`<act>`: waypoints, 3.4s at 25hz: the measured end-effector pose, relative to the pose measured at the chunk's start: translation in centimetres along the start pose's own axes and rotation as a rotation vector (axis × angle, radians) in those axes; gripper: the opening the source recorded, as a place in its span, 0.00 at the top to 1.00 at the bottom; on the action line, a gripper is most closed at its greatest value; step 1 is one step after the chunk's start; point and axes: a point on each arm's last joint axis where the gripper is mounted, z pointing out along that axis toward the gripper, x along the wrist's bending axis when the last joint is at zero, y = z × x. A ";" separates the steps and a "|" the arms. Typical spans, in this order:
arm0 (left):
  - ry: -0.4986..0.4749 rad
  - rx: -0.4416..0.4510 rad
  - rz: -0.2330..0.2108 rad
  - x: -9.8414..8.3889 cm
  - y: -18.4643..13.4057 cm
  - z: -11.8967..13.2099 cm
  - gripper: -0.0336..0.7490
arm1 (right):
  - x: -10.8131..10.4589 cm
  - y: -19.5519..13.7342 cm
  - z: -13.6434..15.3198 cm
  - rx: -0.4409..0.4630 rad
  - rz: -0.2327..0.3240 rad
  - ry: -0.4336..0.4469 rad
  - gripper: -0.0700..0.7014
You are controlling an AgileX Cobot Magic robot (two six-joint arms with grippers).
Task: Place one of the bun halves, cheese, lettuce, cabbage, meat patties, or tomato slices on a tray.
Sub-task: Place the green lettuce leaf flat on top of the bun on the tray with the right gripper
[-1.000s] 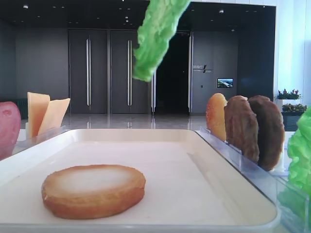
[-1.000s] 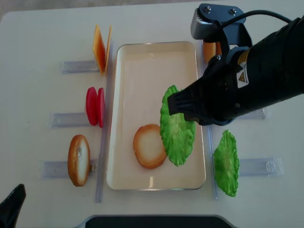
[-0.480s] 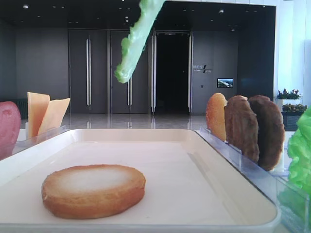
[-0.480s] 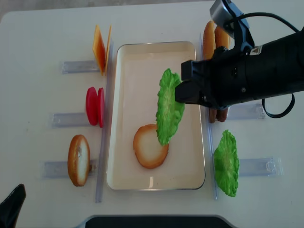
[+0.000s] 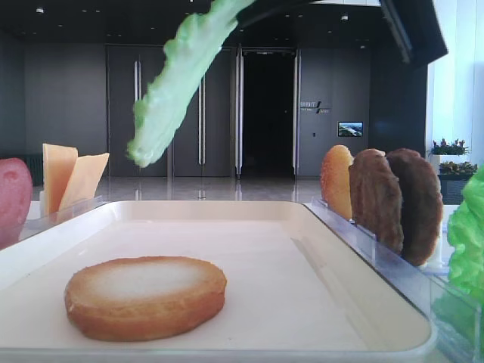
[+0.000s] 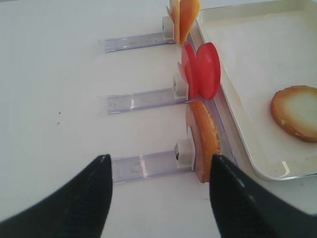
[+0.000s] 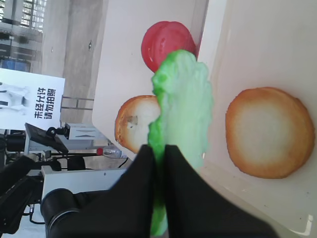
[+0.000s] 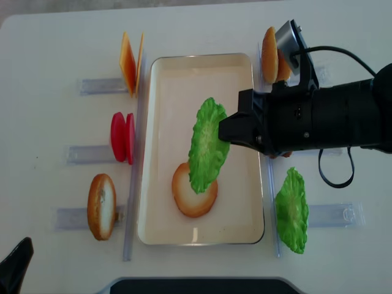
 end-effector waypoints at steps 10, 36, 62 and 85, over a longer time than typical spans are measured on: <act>0.000 0.000 0.000 0.0 0.0 0.0 0.36 | -1.4 -1.5 4.1 0.080 -0.006 0.042 0.84; -0.001 0.000 0.000 0.0 0.0 0.0 0.36 | -4.2 -1.4 7.5 0.155 0.008 0.045 0.84; -0.001 0.000 0.000 0.0 0.0 0.0 0.36 | -3.9 -0.6 8.3 0.155 0.001 0.068 0.84; -0.001 0.000 0.000 0.0 0.0 0.0 0.36 | -4.3 0.1 8.8 0.178 0.022 0.119 0.84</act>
